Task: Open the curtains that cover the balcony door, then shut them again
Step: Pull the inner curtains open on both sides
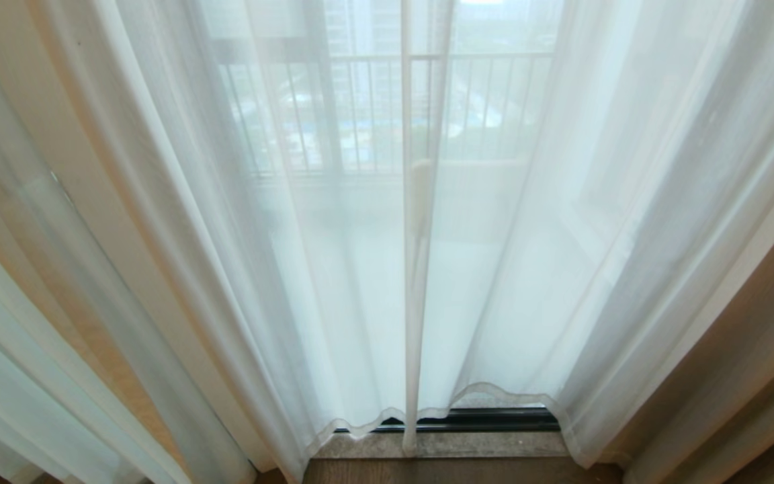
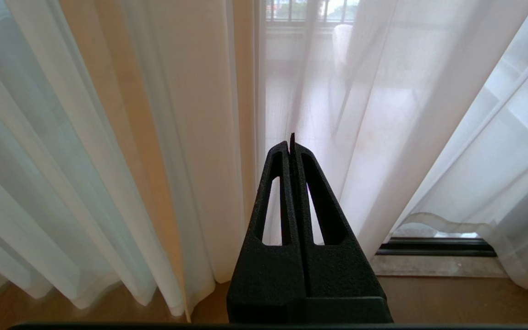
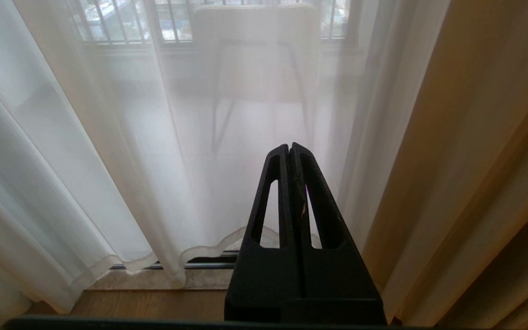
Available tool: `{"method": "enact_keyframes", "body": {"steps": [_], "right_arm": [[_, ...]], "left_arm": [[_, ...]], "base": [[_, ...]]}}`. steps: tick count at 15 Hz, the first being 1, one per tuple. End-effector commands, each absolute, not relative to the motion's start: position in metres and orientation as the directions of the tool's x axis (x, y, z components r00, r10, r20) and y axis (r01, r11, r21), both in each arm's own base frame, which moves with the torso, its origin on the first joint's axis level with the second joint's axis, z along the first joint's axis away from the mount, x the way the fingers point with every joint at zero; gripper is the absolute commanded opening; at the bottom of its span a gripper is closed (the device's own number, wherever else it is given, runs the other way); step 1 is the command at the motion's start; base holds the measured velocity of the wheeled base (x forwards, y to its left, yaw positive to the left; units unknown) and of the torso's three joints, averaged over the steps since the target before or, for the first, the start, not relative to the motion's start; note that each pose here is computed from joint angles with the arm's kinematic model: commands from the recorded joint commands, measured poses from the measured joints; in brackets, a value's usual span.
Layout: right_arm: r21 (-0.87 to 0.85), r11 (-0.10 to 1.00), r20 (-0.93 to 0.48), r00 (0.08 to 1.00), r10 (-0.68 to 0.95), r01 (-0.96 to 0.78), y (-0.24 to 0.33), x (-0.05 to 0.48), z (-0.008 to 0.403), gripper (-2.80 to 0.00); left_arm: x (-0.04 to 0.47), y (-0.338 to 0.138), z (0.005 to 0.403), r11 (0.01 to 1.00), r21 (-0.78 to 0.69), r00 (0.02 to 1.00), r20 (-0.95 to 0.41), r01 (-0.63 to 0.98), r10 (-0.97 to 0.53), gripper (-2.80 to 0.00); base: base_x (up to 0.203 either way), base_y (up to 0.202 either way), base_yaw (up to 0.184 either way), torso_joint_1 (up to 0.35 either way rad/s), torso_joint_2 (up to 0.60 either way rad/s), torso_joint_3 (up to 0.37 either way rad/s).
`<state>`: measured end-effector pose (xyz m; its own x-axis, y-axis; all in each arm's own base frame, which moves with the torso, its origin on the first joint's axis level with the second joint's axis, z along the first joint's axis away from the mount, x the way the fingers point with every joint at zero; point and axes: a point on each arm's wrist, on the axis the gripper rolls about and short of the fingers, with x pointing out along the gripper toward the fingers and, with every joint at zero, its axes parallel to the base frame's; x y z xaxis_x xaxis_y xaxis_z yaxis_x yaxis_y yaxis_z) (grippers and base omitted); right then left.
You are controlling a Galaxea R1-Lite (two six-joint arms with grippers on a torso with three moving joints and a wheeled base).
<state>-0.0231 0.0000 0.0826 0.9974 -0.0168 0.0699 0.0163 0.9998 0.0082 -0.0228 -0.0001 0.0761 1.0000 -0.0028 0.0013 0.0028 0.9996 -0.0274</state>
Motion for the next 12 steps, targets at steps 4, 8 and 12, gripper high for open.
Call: {"method": "enact_keyframes", "body": {"steps": [4, 8, 12], "right_arm": [[0.008, 1.000, 0.069, 0.997, -0.017, 0.016, 0.0000, -0.0229, 0.0827, -2.80], [0.008, 1.000, 0.071, 0.997, -0.017, 0.016, 0.0000, -0.0231, 0.0827, -2.80], [0.008, 1.000, 0.071, 0.997, -0.017, 0.016, 0.0000, -0.0231, 0.0827, -2.80]], "left_arm": [[-0.0228, 0.0000, 0.0763, 1.000, -0.029, 1.000, 0.003, 0.000, 0.000, -2.80], [-0.0228, 0.0000, 0.0763, 1.000, -0.031, 1.000, 0.003, 0.000, 0.000, -2.80], [-0.0227, 0.0000, 0.0762, 1.000, -0.031, 1.000, 0.002, 0.000, 0.000, -2.80]], "base": [[0.000, 0.000, 0.000, 0.000, 0.00, 0.000], [0.000, 0.000, 0.000, 0.000, 0.00, 0.000], [-0.001, 0.055, -0.002, 0.002, 0.00, 0.001]]}}
